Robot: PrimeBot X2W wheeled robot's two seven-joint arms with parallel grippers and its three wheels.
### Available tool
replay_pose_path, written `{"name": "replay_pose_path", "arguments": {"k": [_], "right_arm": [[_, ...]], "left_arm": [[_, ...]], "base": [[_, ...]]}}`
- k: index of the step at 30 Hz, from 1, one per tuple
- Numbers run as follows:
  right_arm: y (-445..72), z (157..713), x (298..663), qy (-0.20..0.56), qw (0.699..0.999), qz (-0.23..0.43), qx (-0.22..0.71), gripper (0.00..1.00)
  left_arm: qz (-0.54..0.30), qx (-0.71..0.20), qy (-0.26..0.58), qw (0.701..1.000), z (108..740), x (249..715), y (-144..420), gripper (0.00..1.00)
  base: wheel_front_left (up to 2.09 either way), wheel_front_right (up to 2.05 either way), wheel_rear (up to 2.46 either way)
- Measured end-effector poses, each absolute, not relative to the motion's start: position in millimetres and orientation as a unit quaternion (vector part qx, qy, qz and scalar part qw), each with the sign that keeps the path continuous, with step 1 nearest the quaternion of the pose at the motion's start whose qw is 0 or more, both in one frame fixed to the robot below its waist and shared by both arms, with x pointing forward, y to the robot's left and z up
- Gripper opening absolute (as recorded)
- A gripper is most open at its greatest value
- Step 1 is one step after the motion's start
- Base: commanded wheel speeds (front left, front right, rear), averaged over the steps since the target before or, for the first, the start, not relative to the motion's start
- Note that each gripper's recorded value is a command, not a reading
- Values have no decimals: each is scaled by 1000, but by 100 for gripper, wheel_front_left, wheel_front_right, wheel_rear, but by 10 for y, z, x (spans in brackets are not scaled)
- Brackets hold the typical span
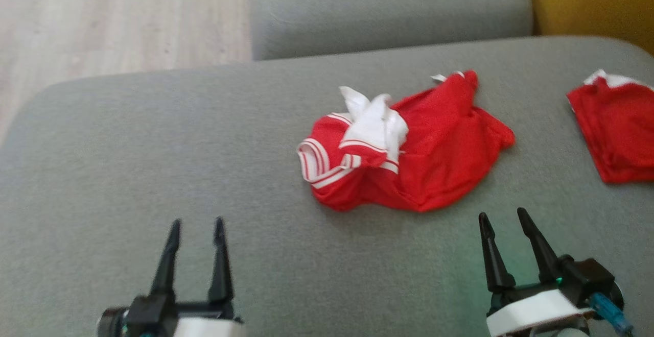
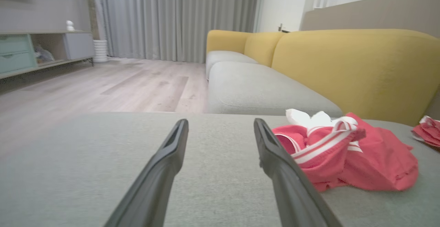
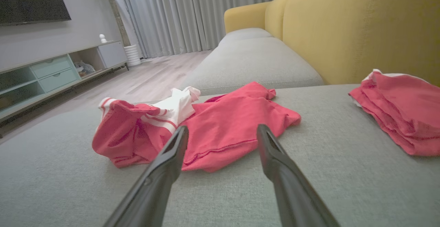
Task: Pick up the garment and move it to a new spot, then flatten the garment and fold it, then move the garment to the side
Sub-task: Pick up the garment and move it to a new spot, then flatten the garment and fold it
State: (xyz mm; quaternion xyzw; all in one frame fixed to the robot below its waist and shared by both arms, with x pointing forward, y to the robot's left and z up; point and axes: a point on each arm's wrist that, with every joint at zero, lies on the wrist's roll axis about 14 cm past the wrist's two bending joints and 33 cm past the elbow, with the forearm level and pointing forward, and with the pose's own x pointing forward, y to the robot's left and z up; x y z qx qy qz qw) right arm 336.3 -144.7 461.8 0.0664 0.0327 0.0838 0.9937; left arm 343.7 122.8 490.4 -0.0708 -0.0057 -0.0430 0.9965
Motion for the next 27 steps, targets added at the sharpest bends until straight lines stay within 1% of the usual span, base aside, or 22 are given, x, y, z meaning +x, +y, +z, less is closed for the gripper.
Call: {"name": "replay_pose_path", "arguments": {"k": [3, 9, 17, 27], "right_arm": [[-1371, 4654, 3360, 27, 993, 96, 67, 100], [-1290, 4669, 3353, 26, 992, 108, 68, 100], [-1281, 4647, 3343, 29, 991, 108, 69, 100], [-1296, 4655, 3337, 28, 992, 105, 70, 100]], "left_arm": [[-17, -59, -17, 998, 4957, 3282, 1403, 100], [-5, -48, -10, 999, 4900, 3102, 1480, 100], [-11, -46, -8, 999, 4892, 3084, 1426, 100], [-19, -18, -10, 1000, 4888, 3073, 1388, 100]], "base": [[0, 0, 0], [0, 0, 0], [0, 0, 0], [0, 0, 0]]}}
